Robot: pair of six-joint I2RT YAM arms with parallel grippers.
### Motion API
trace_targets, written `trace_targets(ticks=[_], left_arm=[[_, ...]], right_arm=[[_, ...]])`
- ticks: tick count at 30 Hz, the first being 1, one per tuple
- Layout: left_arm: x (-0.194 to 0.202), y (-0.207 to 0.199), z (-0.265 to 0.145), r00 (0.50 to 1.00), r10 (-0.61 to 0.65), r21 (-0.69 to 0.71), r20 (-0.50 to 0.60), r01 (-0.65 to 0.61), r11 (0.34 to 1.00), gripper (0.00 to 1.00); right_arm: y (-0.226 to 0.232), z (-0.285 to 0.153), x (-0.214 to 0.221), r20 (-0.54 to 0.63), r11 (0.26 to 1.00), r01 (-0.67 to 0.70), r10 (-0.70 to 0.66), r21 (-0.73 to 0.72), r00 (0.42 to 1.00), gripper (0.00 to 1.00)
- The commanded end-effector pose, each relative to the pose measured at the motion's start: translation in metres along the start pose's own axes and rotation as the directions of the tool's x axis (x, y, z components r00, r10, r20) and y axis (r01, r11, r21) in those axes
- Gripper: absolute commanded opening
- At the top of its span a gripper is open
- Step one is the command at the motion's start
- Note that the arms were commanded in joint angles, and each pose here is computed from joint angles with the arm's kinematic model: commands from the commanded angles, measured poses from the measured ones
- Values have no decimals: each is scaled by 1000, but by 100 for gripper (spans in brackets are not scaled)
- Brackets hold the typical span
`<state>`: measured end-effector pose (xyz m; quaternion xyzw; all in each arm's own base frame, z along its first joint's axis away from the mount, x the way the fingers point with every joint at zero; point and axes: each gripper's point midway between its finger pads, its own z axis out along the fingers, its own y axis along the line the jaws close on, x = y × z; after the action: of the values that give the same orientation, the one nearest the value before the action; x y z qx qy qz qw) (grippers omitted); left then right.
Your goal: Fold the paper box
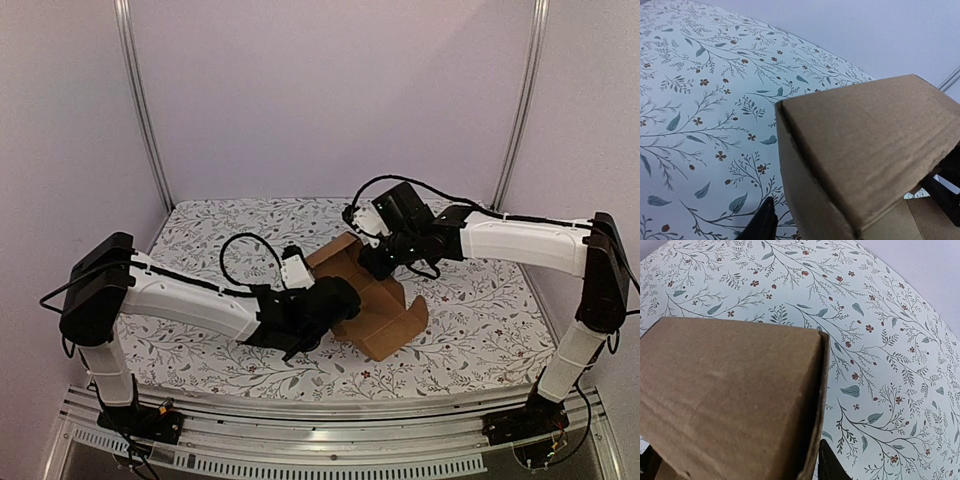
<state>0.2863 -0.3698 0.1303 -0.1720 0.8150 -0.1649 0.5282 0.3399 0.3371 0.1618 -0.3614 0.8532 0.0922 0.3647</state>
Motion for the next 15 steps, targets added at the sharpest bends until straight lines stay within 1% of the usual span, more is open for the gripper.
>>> trace_targets(ticks=[1, 2, 5, 6, 9, 11, 15], left_arm=[[2, -24, -18, 996, 48, 96, -79, -40, 995, 47], [1, -29, -21, 993, 68, 119, -93, -56, 991, 52], [-1, -35, -31, 982, 120, 170, -144, -95, 981, 60], [-2, -35, -36, 978, 135, 190, -162, -103, 976, 61], [0, -33, -50, 963, 169, 260, -212, -111, 959, 63], [5, -25, -57, 953, 180, 287, -245, -106, 952, 64], [2, -16, -72, 928, 265, 357, -262, -161, 920, 63]], right_arm=[[-21, 5, -4, -8, 995, 13, -12, 102, 1000, 20], [-20, 4, -4, -7, 995, 17, -17, 97, 1000, 19], [-20, 4, -5, -6, 996, 35, -35, 87, 999, 18], [-19, 3, -6, -2, 997, 37, -37, 67, 999, 17], [-13, -3, -8, 18, 999, 53, -53, -5, 998, 10], [-9, -6, -10, 36, 997, 70, -68, -44, 997, 1], [5, -6, -10, 54, 984, 120, -114, -135, 992, 0]])
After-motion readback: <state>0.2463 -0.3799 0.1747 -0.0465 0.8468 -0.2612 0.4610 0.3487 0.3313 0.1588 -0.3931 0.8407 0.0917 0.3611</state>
